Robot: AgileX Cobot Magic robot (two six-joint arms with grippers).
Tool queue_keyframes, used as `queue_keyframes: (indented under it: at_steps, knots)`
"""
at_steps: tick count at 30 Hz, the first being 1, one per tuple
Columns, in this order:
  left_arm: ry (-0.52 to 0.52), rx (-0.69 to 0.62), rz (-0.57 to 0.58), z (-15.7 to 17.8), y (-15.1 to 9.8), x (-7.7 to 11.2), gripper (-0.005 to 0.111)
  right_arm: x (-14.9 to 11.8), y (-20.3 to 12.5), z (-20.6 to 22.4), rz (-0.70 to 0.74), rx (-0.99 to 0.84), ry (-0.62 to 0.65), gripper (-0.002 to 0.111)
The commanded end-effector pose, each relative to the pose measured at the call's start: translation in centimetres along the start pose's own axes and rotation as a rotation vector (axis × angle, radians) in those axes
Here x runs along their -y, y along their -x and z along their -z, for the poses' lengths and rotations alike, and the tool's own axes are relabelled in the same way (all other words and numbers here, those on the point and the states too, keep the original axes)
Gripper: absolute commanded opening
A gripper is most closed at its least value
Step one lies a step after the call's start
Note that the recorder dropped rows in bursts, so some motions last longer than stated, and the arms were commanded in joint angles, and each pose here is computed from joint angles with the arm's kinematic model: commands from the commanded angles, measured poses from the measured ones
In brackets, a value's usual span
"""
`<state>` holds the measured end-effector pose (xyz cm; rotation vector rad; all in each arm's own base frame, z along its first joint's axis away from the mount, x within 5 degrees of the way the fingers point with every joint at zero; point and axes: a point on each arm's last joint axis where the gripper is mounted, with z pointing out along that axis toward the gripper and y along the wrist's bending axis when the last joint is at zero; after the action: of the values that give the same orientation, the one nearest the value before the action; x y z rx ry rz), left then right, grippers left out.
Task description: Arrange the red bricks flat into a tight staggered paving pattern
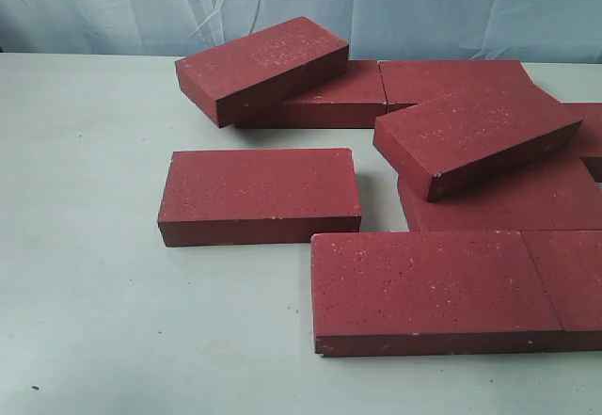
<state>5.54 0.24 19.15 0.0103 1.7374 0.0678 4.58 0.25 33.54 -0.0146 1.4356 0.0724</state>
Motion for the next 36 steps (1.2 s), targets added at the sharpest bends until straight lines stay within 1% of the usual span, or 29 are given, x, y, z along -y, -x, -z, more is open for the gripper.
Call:
queue_keyframes:
  at_steps: [1,4,10,22,28,31,36]
  knots:
    - [0.004,0.014,0.004,0.0,0.0,0.0,0.0,0.0,-0.3,-1.0,0.007,-0.056,-0.005,-0.001]
    - [0.004,0.014,0.004,0.0,0.0,0.0,0.0,0.0,-0.7,-2.0,0.006,-0.105,-0.007,-0.001]
    - [0.004,0.014,0.004,0.0,0.0,0.0,0.0,0.0,-1.3,-4.2,-0.004,-0.27,-0.01,-0.001]
    - [0.004,0.014,0.004,0.0,0.0,0.0,0.0,-0.3,-0.4,-8.4,-0.066,-0.538,-0.001,-0.001]
    - [0.004,0.014,0.004,0.0,0.0,0.0,0.0,-0.4,-0.6,-10.8,-0.073,-0.703,-0.002,-0.001]
    - [0.004,0.014,0.004,0.0,0.0,0.0,0.0,-0.3,-1.1,-12.1,-0.069,-0.746,-0.002,-0.001]
    - [0.004,0.014,0.004,0.0,0.0,0.0,0.0,-0.4,-1.9,-13.3,-0.097,-0.756,0.0,-0.001]
